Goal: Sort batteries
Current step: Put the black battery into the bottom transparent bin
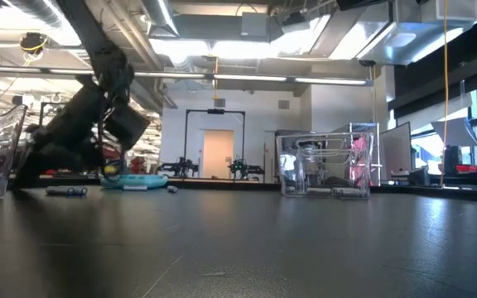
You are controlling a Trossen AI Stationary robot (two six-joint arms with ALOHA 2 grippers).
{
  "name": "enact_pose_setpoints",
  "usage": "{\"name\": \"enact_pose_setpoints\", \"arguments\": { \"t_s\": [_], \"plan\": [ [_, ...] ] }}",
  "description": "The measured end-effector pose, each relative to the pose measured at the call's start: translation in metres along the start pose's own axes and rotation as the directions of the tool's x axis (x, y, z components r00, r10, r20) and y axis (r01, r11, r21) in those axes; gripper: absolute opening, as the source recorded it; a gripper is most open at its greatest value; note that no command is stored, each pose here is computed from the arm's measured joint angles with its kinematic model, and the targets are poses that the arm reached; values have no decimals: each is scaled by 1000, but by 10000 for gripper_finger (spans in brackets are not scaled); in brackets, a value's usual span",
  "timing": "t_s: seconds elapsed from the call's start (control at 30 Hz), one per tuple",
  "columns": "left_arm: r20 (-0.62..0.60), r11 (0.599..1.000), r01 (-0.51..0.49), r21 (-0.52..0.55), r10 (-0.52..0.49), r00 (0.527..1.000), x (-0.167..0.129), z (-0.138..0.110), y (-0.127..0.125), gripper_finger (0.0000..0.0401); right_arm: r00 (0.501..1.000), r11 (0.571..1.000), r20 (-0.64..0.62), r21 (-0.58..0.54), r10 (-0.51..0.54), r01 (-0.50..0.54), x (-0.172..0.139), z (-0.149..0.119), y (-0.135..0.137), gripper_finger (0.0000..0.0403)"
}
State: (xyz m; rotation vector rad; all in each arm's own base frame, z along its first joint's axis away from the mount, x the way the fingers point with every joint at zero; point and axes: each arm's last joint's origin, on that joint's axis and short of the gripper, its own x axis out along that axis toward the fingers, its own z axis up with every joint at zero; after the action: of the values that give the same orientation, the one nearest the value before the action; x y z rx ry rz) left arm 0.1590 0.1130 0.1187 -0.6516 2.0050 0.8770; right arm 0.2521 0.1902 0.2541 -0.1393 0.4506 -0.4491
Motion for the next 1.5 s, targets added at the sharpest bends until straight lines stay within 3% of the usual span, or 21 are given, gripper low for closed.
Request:
{"name": "enact_pose_setpoints", "arguments": {
  "t_s": [0.27,0.47,0.6,0.8,1.03,1.4,1.5],
  "plan": [
    [199,998,50,23,-54,979,-41,-6,-5,0,1000,1000,0,-1,0,0,0,0,0,7],
    [187,997,54,48,-62,980,-48,-27,3,7,1000,1000,0,-1,0,0,0,0,0,7],
    [193,985,162,65,-172,966,-44,-37,4,44,1000,1000,0,0,0,0,0,0,0,7],
    [248,938,327,115,-346,905,-28,-39,-5,129,1000,1000,0,0,0,0,0,0,0,7],
    [298,927,330,177,-370,880,-13,-38,-17,187,1000,1000,0,-11,0,0,0,0,0,7],
    [350,943,271,192,-323,879,-16,-38,-19,182,1000,1000,0,-18,0,0,0,0,0,7],
    [440,948,260,184,-316,840,-30,-35,-16,178,1000,1000,0,-18,0,0,0,0,0,7]
  ]
}}
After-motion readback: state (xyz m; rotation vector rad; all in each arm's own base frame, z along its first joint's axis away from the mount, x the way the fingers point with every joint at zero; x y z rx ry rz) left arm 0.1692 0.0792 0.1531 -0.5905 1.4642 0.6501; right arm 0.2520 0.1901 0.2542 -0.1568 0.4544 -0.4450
